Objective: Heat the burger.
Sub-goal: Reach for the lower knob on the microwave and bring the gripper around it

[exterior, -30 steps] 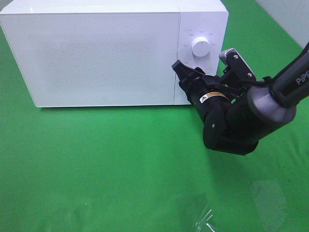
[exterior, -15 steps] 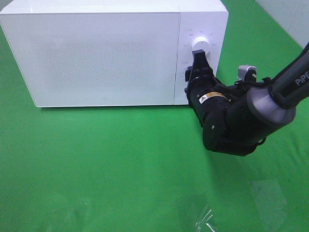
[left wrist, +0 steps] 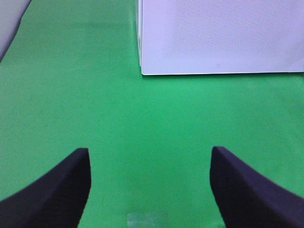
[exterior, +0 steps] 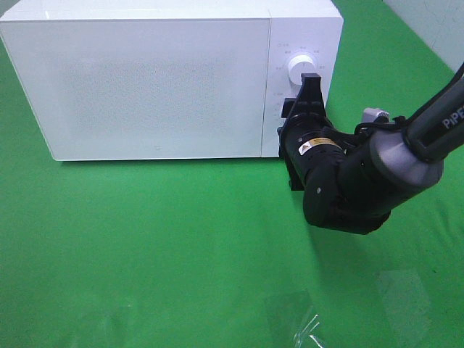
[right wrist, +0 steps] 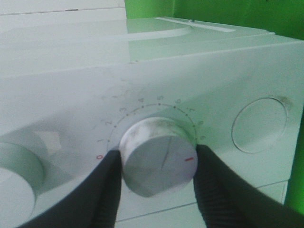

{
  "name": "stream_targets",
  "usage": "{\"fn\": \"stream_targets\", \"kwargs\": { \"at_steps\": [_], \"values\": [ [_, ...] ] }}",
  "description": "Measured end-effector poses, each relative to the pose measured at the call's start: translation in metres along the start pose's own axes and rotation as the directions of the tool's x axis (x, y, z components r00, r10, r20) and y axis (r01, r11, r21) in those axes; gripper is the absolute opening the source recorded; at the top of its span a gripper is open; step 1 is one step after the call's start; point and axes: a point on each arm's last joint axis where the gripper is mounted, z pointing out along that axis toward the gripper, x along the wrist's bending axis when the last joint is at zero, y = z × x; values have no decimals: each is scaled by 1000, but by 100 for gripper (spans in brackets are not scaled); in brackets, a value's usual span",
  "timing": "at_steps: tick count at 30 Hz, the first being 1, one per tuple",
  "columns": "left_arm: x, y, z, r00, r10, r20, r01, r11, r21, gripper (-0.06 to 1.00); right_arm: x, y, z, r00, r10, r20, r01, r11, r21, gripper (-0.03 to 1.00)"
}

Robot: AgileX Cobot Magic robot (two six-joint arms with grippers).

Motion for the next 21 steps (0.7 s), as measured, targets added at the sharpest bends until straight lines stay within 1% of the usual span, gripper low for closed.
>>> {"fn": "stream_targets", "kwargs": {
  "at_steps": [14,21],
  "values": [
    [0,0,0,1000,0,0,0,1000,0,65,0,1,0,1000,10,2,-10,1000,-19,42],
    [0,0,0,1000,0,0,0,1000,0,65,1,0,0,1000,-21,6,21,999,-47,42]
  ]
}}
